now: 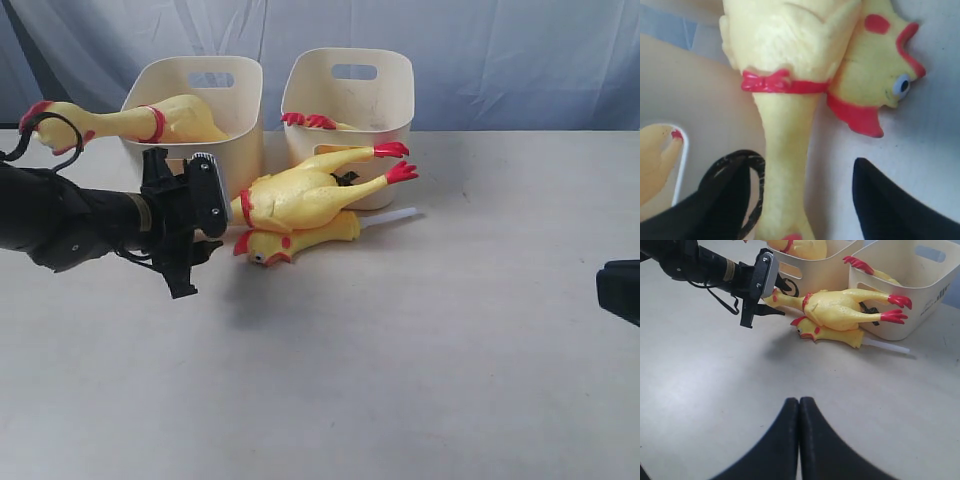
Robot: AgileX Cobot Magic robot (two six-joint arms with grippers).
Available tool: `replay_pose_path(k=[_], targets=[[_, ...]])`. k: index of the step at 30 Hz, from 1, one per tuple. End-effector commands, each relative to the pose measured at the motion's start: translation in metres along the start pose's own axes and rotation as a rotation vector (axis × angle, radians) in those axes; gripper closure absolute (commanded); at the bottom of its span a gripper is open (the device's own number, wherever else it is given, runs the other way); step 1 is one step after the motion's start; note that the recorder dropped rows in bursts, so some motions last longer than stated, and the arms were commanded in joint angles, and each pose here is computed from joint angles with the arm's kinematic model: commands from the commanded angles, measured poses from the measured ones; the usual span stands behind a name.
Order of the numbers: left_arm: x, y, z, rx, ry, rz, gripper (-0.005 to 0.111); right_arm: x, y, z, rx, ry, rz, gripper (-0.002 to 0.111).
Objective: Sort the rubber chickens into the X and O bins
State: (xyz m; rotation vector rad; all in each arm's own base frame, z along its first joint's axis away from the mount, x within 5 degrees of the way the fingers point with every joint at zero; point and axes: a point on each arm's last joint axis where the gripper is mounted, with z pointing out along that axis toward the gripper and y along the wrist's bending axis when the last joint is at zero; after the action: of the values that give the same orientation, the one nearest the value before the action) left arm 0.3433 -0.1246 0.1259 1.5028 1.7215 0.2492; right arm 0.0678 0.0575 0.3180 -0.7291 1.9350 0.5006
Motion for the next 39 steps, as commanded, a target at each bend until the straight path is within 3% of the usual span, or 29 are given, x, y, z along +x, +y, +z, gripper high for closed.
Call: replay_pose_path(k=[1, 19, 39], targets=[[0.014, 0.009, -0.001, -0.025, 0.034, -0.061, 0.049, -0.002, 0.0, 0.0, -0.004, -0.01, 0.003, 0.109], [0.025, -0.001, 0.01, 0.022, 0.049, -0.015, 0.053, -0.002, 0.0, 0.0, -0.003, -0.011, 0.003, 0.109], [0.023, 0.007, 0.02, 0.026, 0.055, 0.032, 0.054, -0.002, 0.0, 0.0, -0.003, -0.011, 0.003, 0.109]])
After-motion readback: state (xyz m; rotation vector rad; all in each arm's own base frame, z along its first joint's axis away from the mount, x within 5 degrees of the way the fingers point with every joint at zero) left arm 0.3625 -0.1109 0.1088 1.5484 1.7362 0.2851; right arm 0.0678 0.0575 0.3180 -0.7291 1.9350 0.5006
